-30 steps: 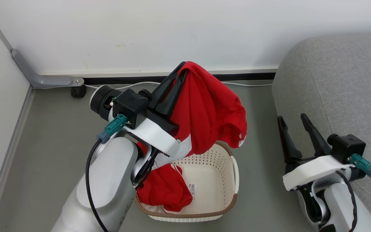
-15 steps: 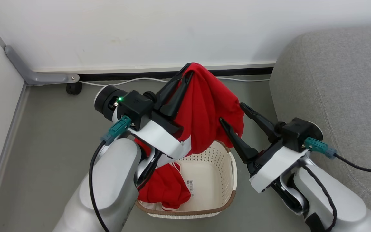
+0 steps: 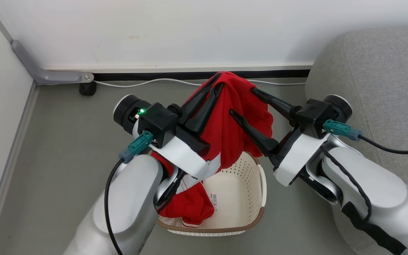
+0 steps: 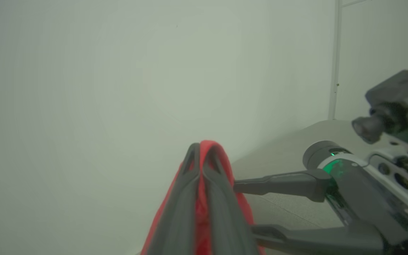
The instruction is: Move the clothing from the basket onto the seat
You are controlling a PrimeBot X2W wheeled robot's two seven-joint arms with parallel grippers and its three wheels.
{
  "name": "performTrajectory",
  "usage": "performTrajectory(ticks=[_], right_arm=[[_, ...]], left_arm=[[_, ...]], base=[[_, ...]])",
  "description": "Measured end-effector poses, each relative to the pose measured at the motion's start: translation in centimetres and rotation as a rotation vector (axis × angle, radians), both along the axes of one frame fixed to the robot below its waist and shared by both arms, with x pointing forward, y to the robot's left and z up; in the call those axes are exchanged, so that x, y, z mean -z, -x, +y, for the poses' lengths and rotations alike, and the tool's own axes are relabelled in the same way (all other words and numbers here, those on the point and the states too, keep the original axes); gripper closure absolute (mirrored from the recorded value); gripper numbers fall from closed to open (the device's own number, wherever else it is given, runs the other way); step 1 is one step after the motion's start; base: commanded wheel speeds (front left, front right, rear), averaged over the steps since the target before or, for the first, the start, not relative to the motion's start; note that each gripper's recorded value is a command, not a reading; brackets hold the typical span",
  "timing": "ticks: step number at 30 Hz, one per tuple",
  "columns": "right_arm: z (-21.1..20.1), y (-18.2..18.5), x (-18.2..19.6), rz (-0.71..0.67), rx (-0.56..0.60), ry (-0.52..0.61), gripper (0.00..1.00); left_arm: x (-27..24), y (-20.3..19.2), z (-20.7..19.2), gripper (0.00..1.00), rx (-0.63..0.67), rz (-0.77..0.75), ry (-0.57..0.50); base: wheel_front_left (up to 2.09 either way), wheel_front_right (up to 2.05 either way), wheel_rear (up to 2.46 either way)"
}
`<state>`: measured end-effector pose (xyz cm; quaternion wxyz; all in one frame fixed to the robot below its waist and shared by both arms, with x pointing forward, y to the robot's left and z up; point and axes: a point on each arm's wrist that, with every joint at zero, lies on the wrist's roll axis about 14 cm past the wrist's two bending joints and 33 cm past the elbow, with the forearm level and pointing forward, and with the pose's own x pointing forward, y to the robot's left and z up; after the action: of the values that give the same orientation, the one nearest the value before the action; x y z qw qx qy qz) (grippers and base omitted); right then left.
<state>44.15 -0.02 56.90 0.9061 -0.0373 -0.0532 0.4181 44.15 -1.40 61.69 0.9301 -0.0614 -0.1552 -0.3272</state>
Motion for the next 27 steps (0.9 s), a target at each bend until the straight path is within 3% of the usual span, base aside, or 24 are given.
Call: performTrajectory(ticks=[12,26,27], right_arm=[[0.7,0.1,-3.4,-0.089,-0.021,-0.063,0.00],[0.6,0.7,4.9,0.172,-0.032,0.070,0.00],[0.7,0.6,5.1,0.178,-0.033,0.075,0.11]], left_arm=[[0.1,0.2,0.1,1.00,0.001,0.004,0.000],[-0.1,0.8,0.1,1.00,0.008,-0.004,-0.003],[-0.1,0.8,0.2,1.00,0.007,-0.003,-0.002]], base=[[0.00,0.00,0.00],[0.00,0.00,0.00],[0.00,0.00,0.00]])
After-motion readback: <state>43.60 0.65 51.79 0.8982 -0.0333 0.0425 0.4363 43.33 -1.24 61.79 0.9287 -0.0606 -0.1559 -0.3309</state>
